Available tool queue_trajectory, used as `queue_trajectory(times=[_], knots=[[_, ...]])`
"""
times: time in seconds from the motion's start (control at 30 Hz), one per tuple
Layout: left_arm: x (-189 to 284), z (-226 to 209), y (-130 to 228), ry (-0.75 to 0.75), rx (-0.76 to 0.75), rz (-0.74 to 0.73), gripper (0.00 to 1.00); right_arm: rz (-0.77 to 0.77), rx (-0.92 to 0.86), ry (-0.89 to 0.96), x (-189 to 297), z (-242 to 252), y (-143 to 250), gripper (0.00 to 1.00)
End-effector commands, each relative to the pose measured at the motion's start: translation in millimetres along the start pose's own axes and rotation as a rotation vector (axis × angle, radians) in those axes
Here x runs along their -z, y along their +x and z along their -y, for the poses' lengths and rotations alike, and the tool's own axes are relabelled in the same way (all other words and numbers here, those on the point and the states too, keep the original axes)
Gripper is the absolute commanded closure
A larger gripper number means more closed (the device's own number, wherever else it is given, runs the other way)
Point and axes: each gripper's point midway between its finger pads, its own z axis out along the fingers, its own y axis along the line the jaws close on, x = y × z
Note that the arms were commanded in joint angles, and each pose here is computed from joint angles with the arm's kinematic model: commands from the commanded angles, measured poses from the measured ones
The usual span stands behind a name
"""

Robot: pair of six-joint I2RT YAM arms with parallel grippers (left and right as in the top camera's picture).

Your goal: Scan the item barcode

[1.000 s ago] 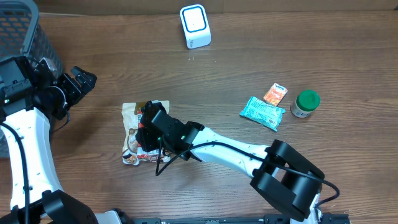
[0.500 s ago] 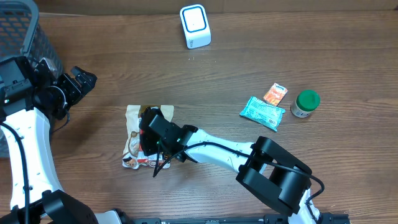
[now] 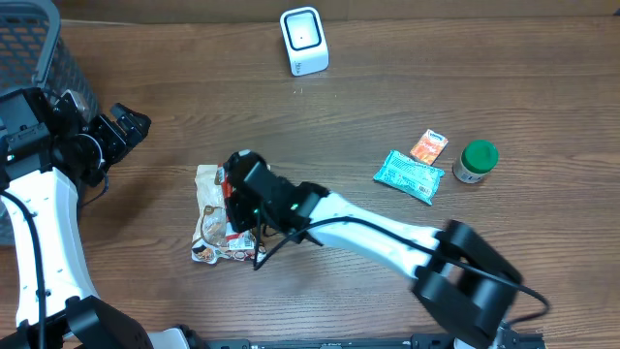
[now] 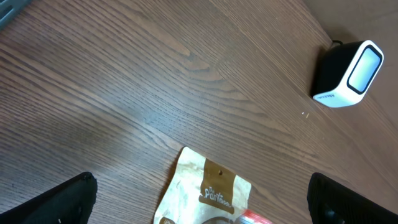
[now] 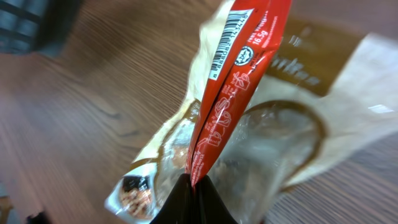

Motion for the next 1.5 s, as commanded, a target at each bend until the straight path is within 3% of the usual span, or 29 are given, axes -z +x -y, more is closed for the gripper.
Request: queue_trajectory(times=[0.0, 0.4, 0.83, 1.47], knots=[[6, 4, -3, 0.006, -0.003, 0.021, 0.0, 0.021, 0.063, 0.01, 23, 4, -14, 0.96], [6, 4, -3, 0.006, -0.003, 0.021, 0.01, -0.163, -0.132, 0.224, 47, 105, 9, 0.96], [6, 4, -3, 0.006, -0.003, 0.021, 0.0, -0.221, -0.163, 0.264, 54, 118, 22, 0.96], [6, 4, -3, 0.006, -0.003, 0.021, 0.0, -0.283, 0.439, 0.211, 54, 121, 19, 0.96]])
